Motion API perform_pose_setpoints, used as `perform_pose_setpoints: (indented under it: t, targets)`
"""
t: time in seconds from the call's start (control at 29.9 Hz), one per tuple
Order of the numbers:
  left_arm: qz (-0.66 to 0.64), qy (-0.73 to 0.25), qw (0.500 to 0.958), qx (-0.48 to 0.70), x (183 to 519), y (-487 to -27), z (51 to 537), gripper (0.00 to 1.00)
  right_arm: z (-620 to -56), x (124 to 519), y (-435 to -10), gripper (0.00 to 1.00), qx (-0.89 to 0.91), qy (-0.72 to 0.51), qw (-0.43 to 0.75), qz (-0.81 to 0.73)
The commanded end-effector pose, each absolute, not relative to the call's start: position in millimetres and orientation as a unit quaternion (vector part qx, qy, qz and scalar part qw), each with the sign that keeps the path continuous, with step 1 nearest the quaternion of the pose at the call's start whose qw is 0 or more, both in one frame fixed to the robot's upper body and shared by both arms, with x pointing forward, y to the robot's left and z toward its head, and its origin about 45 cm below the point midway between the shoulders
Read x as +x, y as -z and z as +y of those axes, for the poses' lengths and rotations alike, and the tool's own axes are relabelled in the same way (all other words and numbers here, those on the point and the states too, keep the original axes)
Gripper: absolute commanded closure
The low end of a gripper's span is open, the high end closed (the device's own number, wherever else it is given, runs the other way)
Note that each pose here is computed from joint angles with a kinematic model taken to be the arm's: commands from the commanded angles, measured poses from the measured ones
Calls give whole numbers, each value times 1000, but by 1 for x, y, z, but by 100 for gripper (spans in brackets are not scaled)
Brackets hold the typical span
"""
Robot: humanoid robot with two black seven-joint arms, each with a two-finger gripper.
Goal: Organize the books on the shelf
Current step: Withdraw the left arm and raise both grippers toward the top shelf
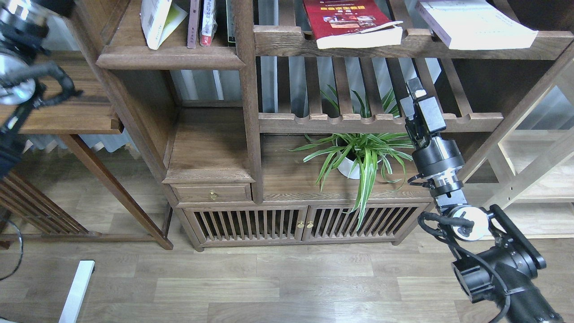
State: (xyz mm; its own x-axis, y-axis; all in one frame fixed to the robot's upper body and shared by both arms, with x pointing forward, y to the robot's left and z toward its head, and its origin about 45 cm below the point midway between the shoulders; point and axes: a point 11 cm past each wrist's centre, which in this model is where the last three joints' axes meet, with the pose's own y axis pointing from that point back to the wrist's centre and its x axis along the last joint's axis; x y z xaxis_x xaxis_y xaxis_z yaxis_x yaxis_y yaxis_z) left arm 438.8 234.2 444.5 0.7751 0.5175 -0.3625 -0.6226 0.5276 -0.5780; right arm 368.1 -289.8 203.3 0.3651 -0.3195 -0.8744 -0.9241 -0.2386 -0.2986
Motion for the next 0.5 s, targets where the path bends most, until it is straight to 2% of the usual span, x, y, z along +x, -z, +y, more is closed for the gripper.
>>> perform_pose_setpoints:
  t: [0.0, 0.27, 0.47]
  targets:
    - [105, -301, 878, -358, 425, -424, 212, 1, -283, 373, -210, 1, -707, -349, 438, 432]
    - [186, -274, 873, -359, 403, -363, 166, 1, -279, 384, -221, 1, -702, -348, 443, 435]
    - [227, -290, 865, -342, 387, -312, 155, 1, -275, 401, -235, 1, -695, -351, 436, 451]
